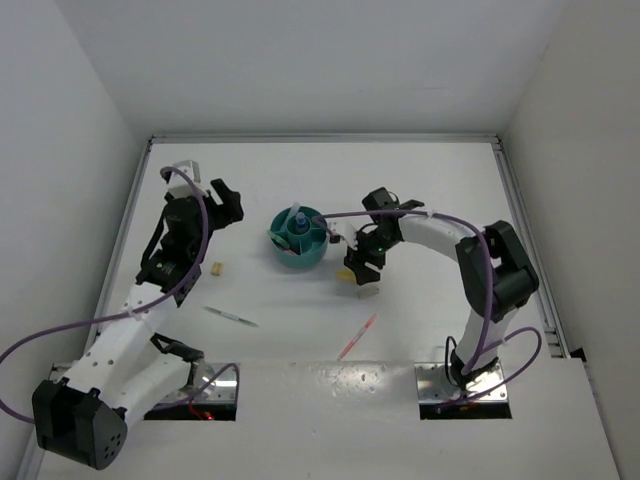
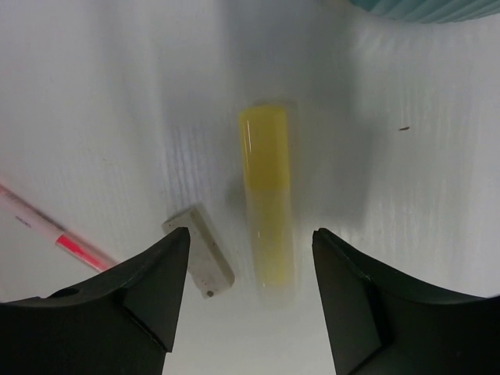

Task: Sort the stationery into containers
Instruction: Pick up the pen from the center of the board.

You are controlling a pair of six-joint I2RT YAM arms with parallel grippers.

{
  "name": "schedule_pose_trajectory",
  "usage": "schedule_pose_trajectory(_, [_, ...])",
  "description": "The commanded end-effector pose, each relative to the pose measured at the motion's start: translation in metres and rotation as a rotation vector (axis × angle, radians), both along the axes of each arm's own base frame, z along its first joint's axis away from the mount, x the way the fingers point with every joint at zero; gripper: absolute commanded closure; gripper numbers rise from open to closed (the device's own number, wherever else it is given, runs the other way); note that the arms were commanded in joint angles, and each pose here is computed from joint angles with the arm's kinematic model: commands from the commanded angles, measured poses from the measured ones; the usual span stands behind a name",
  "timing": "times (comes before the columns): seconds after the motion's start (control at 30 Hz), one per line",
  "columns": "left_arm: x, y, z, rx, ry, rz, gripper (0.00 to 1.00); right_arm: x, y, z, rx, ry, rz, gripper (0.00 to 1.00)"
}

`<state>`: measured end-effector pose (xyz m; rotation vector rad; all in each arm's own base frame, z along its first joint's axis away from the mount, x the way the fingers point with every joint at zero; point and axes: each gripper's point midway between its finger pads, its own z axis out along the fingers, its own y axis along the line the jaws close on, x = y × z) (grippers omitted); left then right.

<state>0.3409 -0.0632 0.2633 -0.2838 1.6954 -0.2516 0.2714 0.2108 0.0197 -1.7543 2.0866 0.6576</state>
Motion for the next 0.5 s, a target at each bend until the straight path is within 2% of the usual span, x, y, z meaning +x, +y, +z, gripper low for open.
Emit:
schedule_pose_trajectory(0.0, [-0.003,0.010,0.002,0.006,-0.003,0.044,0.21,0.002,0.011,-0.009,0.023,-0.026,0.022,0.36])
schedule_pose_trajectory(0.47, [-0.009,0.012,0.015,-0.005,-0.041,0.044,0.21,0.020,0.023,-0.024,-0.028,-0.161,-0.032,0.36])
